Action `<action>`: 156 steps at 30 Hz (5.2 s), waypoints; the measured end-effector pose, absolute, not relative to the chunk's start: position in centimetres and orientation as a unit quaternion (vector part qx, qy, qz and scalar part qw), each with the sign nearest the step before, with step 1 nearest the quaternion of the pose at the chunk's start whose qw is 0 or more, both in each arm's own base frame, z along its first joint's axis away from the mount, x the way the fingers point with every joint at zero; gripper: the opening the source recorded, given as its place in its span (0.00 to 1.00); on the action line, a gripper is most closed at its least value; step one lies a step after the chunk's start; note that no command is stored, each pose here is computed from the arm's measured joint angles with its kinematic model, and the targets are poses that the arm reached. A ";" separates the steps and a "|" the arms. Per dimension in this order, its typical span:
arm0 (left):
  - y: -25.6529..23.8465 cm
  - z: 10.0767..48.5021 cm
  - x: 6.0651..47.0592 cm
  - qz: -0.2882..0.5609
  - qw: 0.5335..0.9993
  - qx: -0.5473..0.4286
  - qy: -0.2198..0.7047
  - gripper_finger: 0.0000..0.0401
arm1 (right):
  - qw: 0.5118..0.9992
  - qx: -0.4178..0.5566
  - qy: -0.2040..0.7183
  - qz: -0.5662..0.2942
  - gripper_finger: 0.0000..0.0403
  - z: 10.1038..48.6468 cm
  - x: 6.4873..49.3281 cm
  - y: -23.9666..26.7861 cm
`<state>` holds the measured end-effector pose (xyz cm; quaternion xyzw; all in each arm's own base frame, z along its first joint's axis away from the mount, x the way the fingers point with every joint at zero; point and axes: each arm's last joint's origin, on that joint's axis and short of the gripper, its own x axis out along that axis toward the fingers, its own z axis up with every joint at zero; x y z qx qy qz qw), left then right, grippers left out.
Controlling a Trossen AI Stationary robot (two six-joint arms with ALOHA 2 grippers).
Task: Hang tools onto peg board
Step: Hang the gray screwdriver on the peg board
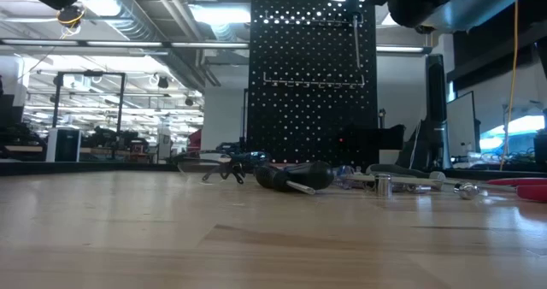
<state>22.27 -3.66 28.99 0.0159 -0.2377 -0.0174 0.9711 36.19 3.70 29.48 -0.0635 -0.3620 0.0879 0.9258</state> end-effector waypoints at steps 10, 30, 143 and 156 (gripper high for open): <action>-3.7 29.0 22.3 -0.017 0.971 0.019 -0.238 0.01 | 0.925 -0.066 -0.363 0.096 0.40 29.5 36.2 3.8; -4.5 29.2 22.0 -0.009 0.968 0.042 -0.248 0.01 | 0.925 -0.070 -0.367 0.076 0.39 29.7 36.2 3.7; -1.1 28.2 19.5 0.167 0.982 0.074 -0.041 0.47 | 0.875 0.003 0.141 -0.463 0.23 43.9 26.4 -8.6; -1.1 28.2 19.5 0.168 0.982 0.077 -0.041 0.46 | 0.862 -0.001 0.139 -0.488 0.23 43.8 26.5 -9.9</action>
